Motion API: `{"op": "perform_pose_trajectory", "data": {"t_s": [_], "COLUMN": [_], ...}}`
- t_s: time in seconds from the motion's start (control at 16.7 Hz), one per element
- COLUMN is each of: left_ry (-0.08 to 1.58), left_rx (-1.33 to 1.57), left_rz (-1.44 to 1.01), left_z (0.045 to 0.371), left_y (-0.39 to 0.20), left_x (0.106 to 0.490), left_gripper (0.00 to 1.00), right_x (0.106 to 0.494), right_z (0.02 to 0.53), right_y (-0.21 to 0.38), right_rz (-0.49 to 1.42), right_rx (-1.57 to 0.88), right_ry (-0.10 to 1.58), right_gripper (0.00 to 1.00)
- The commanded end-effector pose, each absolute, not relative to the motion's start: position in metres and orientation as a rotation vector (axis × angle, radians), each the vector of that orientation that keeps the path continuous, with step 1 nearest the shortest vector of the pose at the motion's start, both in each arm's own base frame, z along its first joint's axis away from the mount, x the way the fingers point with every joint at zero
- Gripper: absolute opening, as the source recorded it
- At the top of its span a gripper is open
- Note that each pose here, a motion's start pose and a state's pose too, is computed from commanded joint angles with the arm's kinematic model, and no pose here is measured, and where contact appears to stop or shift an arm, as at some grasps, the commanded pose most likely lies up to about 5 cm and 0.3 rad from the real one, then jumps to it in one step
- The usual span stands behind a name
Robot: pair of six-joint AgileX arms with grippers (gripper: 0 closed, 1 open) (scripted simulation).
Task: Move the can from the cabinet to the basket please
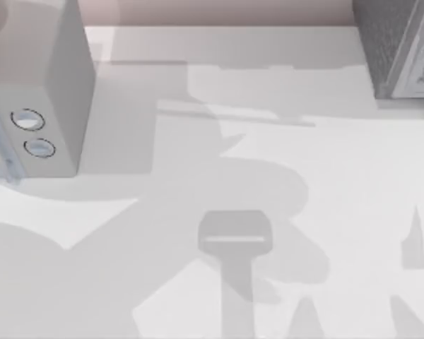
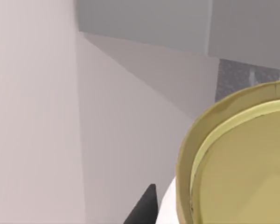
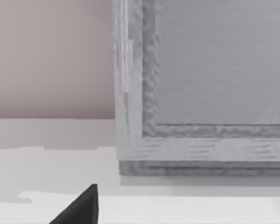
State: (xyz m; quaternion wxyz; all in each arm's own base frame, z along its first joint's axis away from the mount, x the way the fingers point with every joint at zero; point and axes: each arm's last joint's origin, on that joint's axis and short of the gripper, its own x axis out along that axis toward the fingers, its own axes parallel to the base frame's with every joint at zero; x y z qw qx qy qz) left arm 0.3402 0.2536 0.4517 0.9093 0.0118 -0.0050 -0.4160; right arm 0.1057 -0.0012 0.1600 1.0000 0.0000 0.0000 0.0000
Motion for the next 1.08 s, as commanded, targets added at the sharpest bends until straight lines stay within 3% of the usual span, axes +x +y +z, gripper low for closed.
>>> {"op": "perform_pose_trajectory", "data": {"t_s": [0.6, 1.08], "left_ry": [-0.065, -0.036], "left_rx": [-0.022, -0.024], "left_rz": [-0.874, -0.803], "left_z": [0.467, 0.434], "left_y": [0.272, 0.266], "left_x": [0.386, 0.412], "left_gripper": [0.0, 0.0], "right_x": [0.106, 0.106], "right_z": [0.16, 0.16], "right_y": [-0.001, -0.001], "right_rz": [0.0, 0.0], "right_rx": [0.0, 0.0], "right_ry": [0.0, 0.0], "right_gripper": [1.0, 1.0]}}
